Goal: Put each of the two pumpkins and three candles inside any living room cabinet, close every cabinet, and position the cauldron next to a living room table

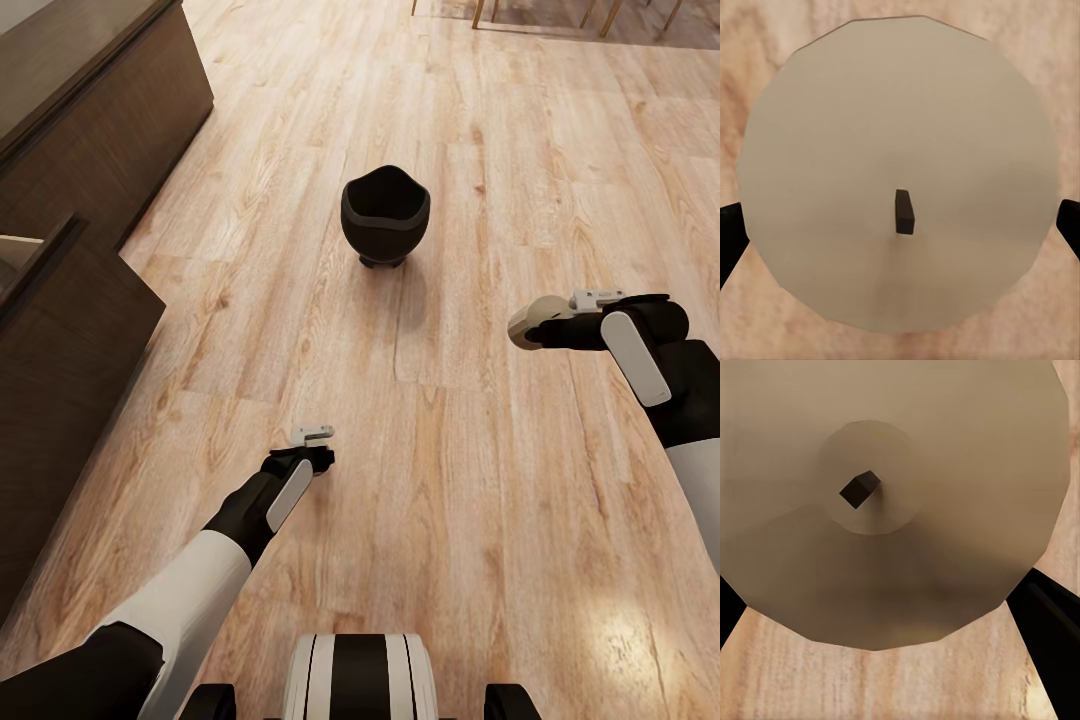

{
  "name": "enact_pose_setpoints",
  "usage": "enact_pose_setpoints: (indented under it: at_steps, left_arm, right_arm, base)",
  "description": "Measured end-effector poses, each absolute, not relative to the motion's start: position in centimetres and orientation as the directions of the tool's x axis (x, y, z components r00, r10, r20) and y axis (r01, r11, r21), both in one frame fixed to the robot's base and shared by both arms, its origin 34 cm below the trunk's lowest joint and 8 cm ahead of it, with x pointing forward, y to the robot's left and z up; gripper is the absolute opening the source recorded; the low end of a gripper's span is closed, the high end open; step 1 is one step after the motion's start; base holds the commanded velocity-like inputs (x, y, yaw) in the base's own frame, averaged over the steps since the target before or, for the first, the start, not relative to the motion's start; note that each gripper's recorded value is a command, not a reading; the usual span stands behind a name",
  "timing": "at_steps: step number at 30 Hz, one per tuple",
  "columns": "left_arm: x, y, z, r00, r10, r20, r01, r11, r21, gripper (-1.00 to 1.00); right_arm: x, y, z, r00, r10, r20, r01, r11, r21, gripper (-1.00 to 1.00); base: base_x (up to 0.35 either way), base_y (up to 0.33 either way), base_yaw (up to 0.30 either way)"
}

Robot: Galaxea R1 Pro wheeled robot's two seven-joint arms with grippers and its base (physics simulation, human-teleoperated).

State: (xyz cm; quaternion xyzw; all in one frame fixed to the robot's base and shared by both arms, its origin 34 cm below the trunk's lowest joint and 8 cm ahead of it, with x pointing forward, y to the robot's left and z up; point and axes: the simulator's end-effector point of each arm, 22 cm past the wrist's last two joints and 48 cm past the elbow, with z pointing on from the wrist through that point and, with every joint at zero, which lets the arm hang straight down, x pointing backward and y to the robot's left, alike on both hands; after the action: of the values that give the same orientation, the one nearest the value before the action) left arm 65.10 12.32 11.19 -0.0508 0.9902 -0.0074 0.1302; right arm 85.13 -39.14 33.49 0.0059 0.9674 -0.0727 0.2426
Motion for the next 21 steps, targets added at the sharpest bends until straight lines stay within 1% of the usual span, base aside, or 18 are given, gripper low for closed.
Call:
enact_pose_setpoints:
  at_steps: [21]
  left_arm:
    - [64.78,12.30,10.70,-0.963,-0.104,-0.248,-0.100,0.995,-0.028,1.00]
  right_arm:
    - [84.97,-39.10,32.80,-0.887,-0.027,-0.462,0.043,0.989,-0.140,-1.00]
  base:
    - [0.000,0.000,0.000]
